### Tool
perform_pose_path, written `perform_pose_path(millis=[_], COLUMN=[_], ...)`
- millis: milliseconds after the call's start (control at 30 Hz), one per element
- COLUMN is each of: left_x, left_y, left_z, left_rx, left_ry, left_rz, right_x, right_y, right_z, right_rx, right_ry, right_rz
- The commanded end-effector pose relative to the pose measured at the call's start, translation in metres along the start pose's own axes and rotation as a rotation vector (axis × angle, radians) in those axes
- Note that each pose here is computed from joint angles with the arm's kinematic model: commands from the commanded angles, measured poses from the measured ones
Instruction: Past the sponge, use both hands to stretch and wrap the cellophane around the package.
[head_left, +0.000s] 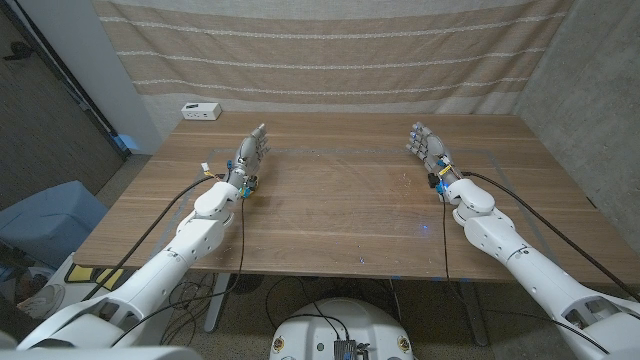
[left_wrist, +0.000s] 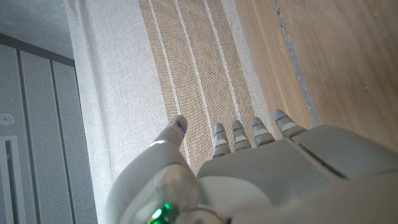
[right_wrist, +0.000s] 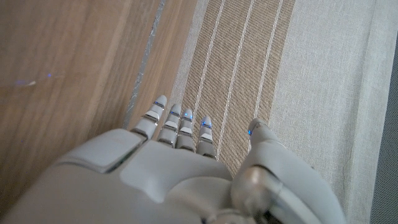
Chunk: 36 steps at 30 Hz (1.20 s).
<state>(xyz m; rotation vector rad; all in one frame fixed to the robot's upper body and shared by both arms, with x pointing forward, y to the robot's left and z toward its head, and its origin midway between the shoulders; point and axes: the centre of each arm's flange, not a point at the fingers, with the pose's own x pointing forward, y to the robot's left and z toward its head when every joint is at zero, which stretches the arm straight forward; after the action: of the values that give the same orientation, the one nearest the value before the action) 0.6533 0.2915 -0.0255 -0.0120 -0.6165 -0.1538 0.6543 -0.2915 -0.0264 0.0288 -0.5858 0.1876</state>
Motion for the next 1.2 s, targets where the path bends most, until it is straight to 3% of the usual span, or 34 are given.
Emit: perform_pose_path(millis=[33, 233, 700, 1200], left_x=[0.0, 0.0, -0.009, -0.019], left_y=[0.002, -0.002, -0.022, -0.03], left_z=[0.022, 0.035, 0.067, 0.078], left_rx=[0.393, 0.584, 0.922, 1.197], left_ry=[-0.106, -0.153, -0.295, -0.367], left_rz=[0.071, 0.053, -0.031, -0.219], right_x=[0.003, 0.002, -0.019, -0.051], right_y=[0.0, -0.002, -0.004, 0.001], right_z=[0.007, 0.014, 0.034, 0.048], right_rx=[-0.087, -0.12, -0.268, -0.441], right_ry=[-0.019, -0.041, -0.069, -0.068], right_rz=[-0.018, -0.037, -0.105, -0.219])
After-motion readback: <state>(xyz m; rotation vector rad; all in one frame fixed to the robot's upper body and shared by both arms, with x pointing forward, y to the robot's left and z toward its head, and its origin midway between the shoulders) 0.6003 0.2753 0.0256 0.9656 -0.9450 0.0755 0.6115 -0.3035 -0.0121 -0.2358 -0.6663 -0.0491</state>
